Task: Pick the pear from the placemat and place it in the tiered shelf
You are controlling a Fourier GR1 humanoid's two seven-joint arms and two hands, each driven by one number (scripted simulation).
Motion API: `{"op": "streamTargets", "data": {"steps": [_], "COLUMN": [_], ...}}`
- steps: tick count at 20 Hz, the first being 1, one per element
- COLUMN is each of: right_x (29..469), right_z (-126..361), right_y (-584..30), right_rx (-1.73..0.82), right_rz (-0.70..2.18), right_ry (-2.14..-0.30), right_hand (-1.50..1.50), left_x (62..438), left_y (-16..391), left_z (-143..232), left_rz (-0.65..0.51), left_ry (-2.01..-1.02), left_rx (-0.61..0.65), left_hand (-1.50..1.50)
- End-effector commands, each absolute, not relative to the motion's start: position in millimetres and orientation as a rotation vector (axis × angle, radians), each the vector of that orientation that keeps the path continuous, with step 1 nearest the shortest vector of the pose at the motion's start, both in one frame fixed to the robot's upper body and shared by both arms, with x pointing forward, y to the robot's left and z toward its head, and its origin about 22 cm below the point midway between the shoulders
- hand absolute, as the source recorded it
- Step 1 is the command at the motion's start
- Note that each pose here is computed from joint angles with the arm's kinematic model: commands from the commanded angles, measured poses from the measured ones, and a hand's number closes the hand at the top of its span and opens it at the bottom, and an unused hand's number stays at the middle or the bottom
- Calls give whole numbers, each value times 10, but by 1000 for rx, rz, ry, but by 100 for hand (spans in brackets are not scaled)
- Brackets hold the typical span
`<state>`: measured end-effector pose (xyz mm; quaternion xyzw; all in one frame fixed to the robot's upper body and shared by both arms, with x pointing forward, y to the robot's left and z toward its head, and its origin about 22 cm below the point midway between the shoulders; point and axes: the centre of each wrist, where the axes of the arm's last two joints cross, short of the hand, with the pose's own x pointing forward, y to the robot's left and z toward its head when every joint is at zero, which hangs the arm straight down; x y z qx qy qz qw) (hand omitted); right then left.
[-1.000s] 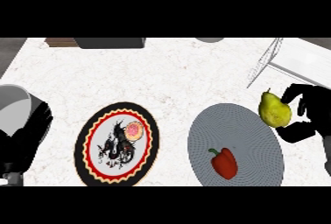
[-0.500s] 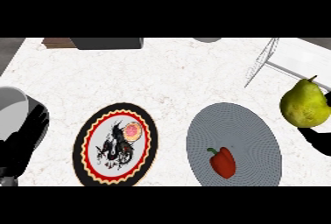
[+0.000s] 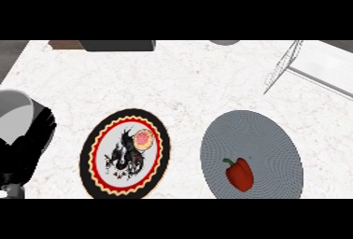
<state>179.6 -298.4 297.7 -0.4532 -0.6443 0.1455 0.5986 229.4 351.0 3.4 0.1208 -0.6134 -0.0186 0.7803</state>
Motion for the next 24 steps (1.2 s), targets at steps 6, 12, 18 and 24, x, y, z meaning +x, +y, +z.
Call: {"op": "streamTargets", "data": {"steps": [6, 12, 18, 24], "right_x": [1888, 2155, 2439, 2658], "right_z": [3625, 3814, 3723, 3435], "right_y": [-3210, -3367, -3447, -3678], "right_rx": [-1323, -1350, -1418, -1465], "right_rz": [296, 327, 330, 352], "right_ry": [-1337, -1297, -1238, -1191], "right_hand": [150, 150, 150, 150], "left_x": [2255, 2415, 2315, 2498], "left_y": [3460, 3396, 3530, 3403], "left_z": [-126, -50, -103, 62], "left_rz": [-60, -59, -53, -49], "left_ry": [-1327, -1348, -1323, -1340], "left_rx": [253, 264, 260, 246], "left_hand": [0, 0, 0, 0]}}
